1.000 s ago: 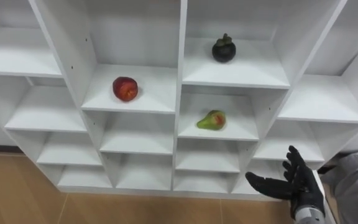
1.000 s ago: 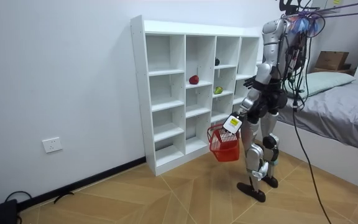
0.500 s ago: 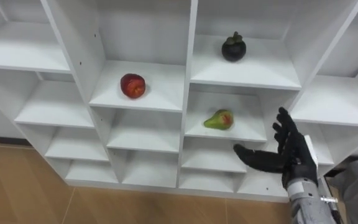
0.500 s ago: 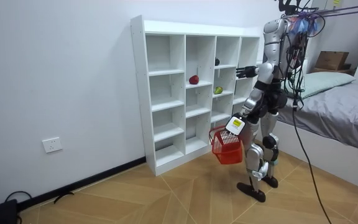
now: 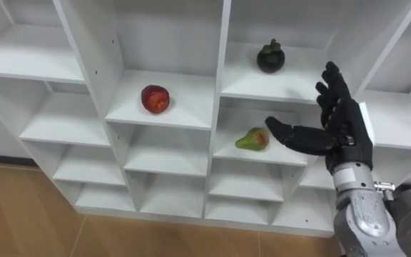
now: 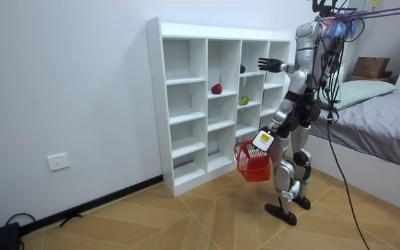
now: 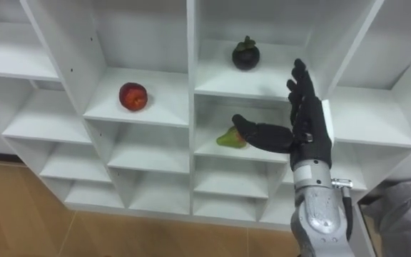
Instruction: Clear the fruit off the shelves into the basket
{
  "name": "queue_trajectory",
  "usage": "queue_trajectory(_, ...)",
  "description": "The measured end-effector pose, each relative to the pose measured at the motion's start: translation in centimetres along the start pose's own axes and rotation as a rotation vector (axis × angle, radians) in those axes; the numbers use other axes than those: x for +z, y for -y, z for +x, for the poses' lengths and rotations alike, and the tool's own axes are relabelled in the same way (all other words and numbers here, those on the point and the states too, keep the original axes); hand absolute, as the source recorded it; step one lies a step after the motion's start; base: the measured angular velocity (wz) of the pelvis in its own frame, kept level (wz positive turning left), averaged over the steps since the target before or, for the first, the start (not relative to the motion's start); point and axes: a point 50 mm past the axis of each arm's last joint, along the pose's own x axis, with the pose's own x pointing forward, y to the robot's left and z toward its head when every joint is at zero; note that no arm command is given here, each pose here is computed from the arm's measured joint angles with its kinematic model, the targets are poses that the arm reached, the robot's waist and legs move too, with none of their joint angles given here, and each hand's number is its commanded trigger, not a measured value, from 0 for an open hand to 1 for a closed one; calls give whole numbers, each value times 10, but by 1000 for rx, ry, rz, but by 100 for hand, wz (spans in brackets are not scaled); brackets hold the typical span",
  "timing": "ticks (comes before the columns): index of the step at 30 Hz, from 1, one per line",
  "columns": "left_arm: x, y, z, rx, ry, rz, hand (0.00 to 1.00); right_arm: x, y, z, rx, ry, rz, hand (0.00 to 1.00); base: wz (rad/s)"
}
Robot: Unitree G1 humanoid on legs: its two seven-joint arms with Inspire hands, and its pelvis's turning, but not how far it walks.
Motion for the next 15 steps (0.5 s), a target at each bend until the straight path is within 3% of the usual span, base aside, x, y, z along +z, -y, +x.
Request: queue_trajectory(15,-2,-3,0,-20,-8,18,100,8,9,7,-33,28,7,0,2)
